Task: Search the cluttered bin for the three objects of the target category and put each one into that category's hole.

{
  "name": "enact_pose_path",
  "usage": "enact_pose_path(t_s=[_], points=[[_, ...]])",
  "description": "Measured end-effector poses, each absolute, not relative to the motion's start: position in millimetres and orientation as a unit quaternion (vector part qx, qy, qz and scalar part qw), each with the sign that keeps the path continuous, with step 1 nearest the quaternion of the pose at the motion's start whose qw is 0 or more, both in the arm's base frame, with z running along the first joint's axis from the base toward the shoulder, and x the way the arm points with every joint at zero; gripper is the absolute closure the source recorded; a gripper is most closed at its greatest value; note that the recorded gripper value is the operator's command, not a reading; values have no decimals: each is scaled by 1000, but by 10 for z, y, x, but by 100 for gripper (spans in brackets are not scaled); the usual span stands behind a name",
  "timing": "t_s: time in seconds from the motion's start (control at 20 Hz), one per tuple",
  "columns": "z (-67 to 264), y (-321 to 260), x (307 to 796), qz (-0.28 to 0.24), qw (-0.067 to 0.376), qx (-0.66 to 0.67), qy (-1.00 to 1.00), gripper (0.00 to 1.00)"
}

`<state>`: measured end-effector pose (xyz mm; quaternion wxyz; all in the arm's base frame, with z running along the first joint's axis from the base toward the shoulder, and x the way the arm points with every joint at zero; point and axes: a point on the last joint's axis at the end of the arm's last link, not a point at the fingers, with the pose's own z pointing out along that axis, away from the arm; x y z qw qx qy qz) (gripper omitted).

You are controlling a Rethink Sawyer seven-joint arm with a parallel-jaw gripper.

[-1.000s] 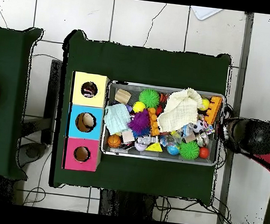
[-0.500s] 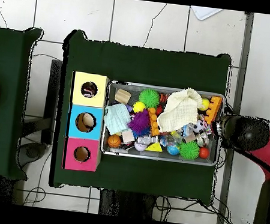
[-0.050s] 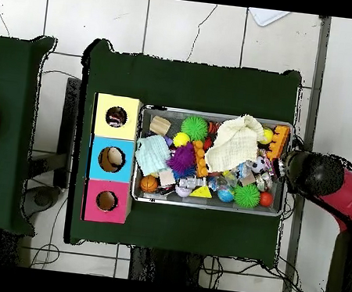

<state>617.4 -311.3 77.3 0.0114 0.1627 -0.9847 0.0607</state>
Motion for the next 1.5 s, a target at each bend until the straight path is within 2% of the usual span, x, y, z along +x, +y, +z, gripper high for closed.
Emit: enact_pose_path(t_s=[0.95, 1.5], points=[[-68, -2899, 5924, 24, 36, 167, -985, 0], [-92, -3010, 5883, 38, 46, 165, -984, 0]])
